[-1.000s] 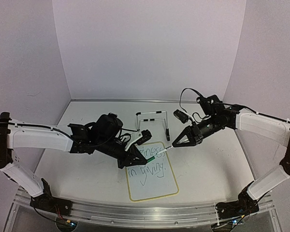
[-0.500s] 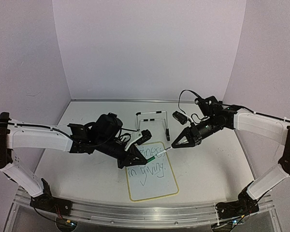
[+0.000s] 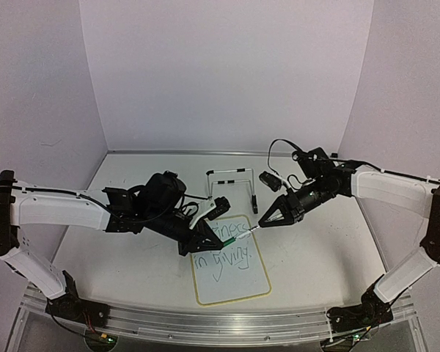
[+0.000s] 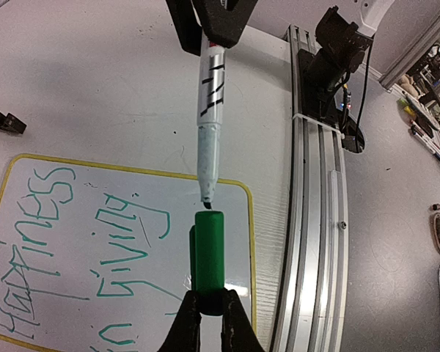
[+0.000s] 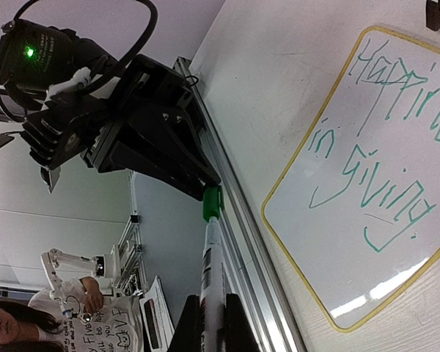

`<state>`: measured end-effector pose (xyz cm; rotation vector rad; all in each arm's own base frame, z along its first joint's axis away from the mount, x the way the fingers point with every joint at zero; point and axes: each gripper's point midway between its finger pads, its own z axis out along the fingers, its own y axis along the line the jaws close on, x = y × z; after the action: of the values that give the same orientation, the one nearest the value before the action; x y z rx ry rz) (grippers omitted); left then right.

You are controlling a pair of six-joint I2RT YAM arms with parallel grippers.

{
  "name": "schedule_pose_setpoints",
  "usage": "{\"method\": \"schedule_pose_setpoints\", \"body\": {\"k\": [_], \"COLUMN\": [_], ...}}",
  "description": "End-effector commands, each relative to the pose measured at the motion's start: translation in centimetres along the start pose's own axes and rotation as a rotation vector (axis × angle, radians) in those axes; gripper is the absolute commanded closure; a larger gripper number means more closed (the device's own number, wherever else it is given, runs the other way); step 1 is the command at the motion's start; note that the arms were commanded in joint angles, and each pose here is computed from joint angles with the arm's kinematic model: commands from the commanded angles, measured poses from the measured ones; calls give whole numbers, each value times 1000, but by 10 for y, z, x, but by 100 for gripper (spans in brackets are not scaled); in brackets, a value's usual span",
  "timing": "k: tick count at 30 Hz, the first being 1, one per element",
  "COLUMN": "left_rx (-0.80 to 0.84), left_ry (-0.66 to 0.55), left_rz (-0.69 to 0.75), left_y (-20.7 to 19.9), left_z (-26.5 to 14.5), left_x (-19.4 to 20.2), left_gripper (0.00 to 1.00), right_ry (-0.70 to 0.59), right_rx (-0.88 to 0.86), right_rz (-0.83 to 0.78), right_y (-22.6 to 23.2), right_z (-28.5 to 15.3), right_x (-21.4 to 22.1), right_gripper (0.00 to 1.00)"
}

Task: Write a sentence on the whiteboard
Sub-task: Insert the whiteboard marker without the cap into the pen cap.

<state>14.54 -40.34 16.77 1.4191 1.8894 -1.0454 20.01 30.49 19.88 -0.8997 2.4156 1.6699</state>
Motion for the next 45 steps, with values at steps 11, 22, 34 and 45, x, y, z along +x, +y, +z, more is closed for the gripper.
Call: {"method": "schedule_pose_setpoints", "body": {"k": [11, 22, 34, 45], "left_rx": [17, 34, 65, 18], "left_ry": [-73, -64, -65, -155], "left_rz": [59, 70, 88, 58], "left_y": [-7, -10, -14, -4], "left_z": [-11, -10, -9, -5], "left_x": [-31, -32, -37, -55], "left_gripper": [100, 100, 100, 100], "right_ry": [24, 48, 51, 42], "right_rx": [-42, -70, -88, -124], "right_rz": [-30, -44, -55, -73], "right_y": [6, 9, 10, 16], "right_z": [7, 15, 20, 26], "right_x": [-1, -2, -7, -11], "right_gripper": [100, 100, 100, 100]}}
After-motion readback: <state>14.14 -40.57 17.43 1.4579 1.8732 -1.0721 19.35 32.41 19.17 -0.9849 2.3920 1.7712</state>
